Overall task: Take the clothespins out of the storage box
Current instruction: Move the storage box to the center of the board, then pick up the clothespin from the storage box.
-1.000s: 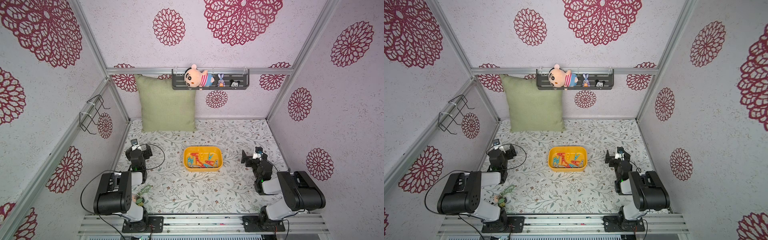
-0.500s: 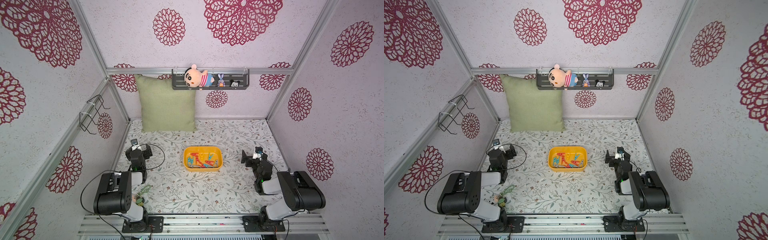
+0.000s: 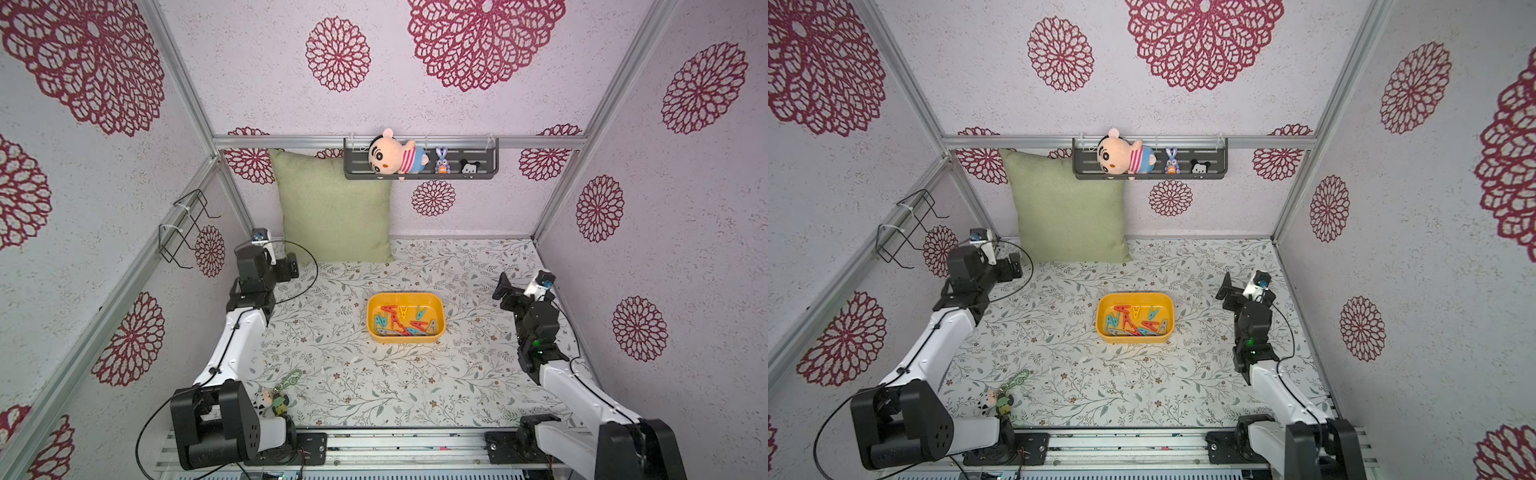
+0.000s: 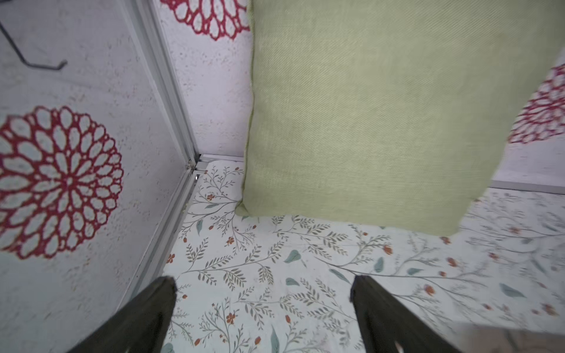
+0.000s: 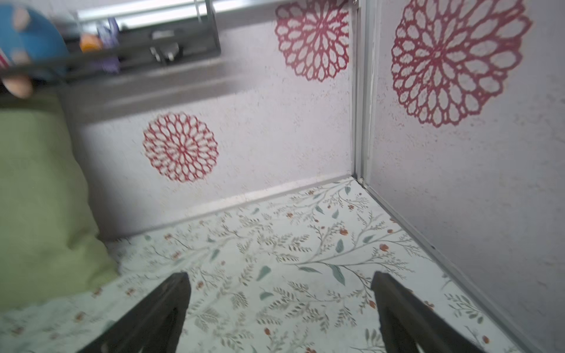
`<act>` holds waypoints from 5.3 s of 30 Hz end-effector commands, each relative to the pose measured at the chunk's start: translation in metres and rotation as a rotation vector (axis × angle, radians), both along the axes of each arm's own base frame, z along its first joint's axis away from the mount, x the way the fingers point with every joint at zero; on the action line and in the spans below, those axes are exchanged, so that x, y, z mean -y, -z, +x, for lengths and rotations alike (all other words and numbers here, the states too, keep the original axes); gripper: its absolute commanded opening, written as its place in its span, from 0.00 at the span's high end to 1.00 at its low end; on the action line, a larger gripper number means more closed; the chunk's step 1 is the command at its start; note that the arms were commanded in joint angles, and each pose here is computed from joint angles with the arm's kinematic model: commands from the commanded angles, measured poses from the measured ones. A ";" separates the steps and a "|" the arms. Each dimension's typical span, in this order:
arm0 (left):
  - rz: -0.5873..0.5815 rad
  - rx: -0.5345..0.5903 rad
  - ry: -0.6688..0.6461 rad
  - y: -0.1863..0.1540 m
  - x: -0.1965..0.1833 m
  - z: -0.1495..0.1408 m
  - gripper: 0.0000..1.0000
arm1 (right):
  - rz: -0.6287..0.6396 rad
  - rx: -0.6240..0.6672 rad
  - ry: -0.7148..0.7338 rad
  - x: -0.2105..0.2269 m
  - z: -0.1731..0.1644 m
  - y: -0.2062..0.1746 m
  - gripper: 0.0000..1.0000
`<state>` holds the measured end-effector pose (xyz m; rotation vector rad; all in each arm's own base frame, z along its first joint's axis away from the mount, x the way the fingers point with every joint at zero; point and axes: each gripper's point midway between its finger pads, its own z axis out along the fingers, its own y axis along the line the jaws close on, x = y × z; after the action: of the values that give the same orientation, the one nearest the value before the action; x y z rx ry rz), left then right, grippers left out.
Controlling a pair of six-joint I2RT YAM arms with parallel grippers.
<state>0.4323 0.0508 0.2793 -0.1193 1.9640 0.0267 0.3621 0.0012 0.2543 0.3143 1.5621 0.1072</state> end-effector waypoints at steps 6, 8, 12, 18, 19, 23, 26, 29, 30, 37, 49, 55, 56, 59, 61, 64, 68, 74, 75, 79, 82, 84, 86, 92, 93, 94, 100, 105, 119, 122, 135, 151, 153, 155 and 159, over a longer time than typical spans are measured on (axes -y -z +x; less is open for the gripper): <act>-0.170 -0.390 0.392 0.040 0.077 -0.107 0.03 | 0.271 -0.492 -0.301 -0.066 -0.015 0.054 0.06; -0.178 -0.429 0.415 0.055 0.081 -0.117 0.03 | 0.269 -0.612 -0.361 -0.089 -0.024 0.065 0.15; -0.305 -0.514 0.420 0.081 0.092 -0.122 0.03 | 0.200 -0.772 -0.466 -0.134 -0.042 0.085 0.22; -0.334 -0.523 0.341 0.111 0.083 -0.107 0.03 | 0.136 -0.904 -0.502 -0.157 -0.039 0.122 0.40; -0.330 -0.523 0.321 0.115 0.080 -0.105 0.03 | 0.130 -0.912 -0.498 -0.158 -0.036 0.127 0.42; -0.316 -0.529 0.294 0.125 0.076 -0.100 0.03 | 0.107 -0.942 -0.503 -0.167 -0.026 0.142 0.45; -0.317 -0.552 0.302 0.130 0.079 -0.099 0.03 | 0.085 -0.964 -0.528 -0.179 -0.019 0.150 0.49; -0.317 -0.565 0.318 0.134 0.086 -0.099 0.03 | 0.073 -0.976 -0.532 -0.188 -0.012 0.156 0.52; -0.312 -0.567 0.322 0.135 0.088 -0.100 0.03 | 0.068 -0.982 -0.525 -0.189 -0.010 0.159 0.54; -0.272 -0.583 0.373 0.139 0.107 -0.101 0.02 | 0.035 -0.983 -0.467 -0.191 -0.001 0.166 0.64; -0.143 -0.608 0.422 0.140 0.120 -0.108 0.01 | -0.035 -0.948 -0.421 -0.195 -0.016 0.149 1.00; -0.127 -0.619 0.454 0.138 0.127 -0.110 0.01 | -0.048 -0.952 -0.488 -0.214 -0.048 0.143 1.00; -0.122 -0.621 0.461 0.139 0.129 -0.112 0.01 | -0.049 -0.960 -0.503 -0.217 -0.056 0.144 1.00; -0.108 -0.617 0.493 0.140 0.137 -0.117 0.01 | -0.035 -0.989 -0.548 -0.225 -0.082 0.150 1.00; -0.097 -0.614 0.520 0.140 0.142 -0.121 0.01 | -0.013 -1.007 -0.579 -0.229 -0.100 0.154 1.00; -0.090 -0.621 0.568 0.142 0.152 -0.128 0.01 | 0.028 -1.039 -0.625 -0.236 -0.126 0.163 1.00; -0.080 -0.643 0.614 0.149 0.160 -0.134 0.00 | 0.089 -1.060 -0.637 -0.241 -0.149 0.172 1.00; -0.069 -0.643 0.639 0.160 0.162 -0.139 0.01 | 0.134 -1.090 -0.594 -0.238 -0.175 0.182 0.88; -0.067 -0.643 0.640 0.163 0.162 -0.139 0.01 | 0.133 -1.092 -0.590 -0.237 -0.177 0.183 0.85; -0.070 -0.640 0.648 0.173 0.163 -0.138 0.02 | 0.116 -1.055 -0.591 -0.234 -0.172 0.167 0.55; -0.035 -0.652 0.665 0.176 0.162 -0.136 0.01 | 0.112 -0.987 -0.594 -0.234 -0.165 0.142 0.51; -0.011 -0.673 0.681 0.176 0.160 -0.137 0.01 | 0.111 -0.944 -0.591 -0.234 -0.161 0.127 0.57; -0.018 -0.681 0.697 0.172 0.162 -0.138 0.01 | 0.099 -0.911 -0.592 -0.237 -0.158 0.113 0.58; -0.076 -0.682 0.796 0.166 0.176 -0.154 0.00 | -0.035 -0.894 -0.582 -0.268 -0.159 0.098 0.60; -0.082 -0.690 0.807 0.166 0.177 -0.156 0.00 | -0.059 -0.909 -0.589 -0.276 -0.159 0.101 0.60; -0.088 -0.697 0.814 0.167 0.178 -0.157 0.00 | -0.079 -0.925 -0.593 -0.283 -0.160 0.106 0.60; -0.091 -0.733 0.885 0.164 0.183 -0.172 0.03 | -0.144 -0.975 -0.650 -0.329 -0.165 0.133 0.65; -0.060 -0.739 0.889 0.170 0.179 -0.177 0.04 | -0.115 -1.005 -0.667 -0.349 -0.164 0.154 0.67; -0.009 -0.681 0.756 0.176 0.165 -0.159 0.04 | -0.042 -1.022 -0.586 -0.366 -0.153 0.186 0.73; -0.006 -0.675 0.752 0.176 0.164 -0.158 0.04 | -0.051 -1.020 -0.571 -0.366 -0.151 0.190 0.73; -0.020 -0.668 0.765 0.173 0.167 -0.160 0.04 | -0.082 -1.006 -0.522 -0.368 -0.149 0.207 0.78; -0.031 -0.665 0.775 0.172 0.169 -0.161 0.03 | -0.105 -1.007 -0.499 -0.364 -0.150 0.213 0.90; -0.029 -0.665 0.776 0.172 0.169 -0.161 0.03 | -0.107 -1.002 -0.502 -0.364 -0.150 0.211 0.95; -0.029 -0.668 0.776 0.173 0.169 -0.162 0.03 | -0.107 -0.997 -0.501 -0.363 -0.151 0.208 1.00; -0.029 -0.667 0.776 0.173 0.169 -0.161 0.03 | -0.107 -0.973 -0.508 -0.363 -0.152 0.196 1.00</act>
<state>0.2705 -0.1136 0.1031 0.7088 2.5724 -0.5135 0.2108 0.3671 0.0391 -0.1782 2.6159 0.2984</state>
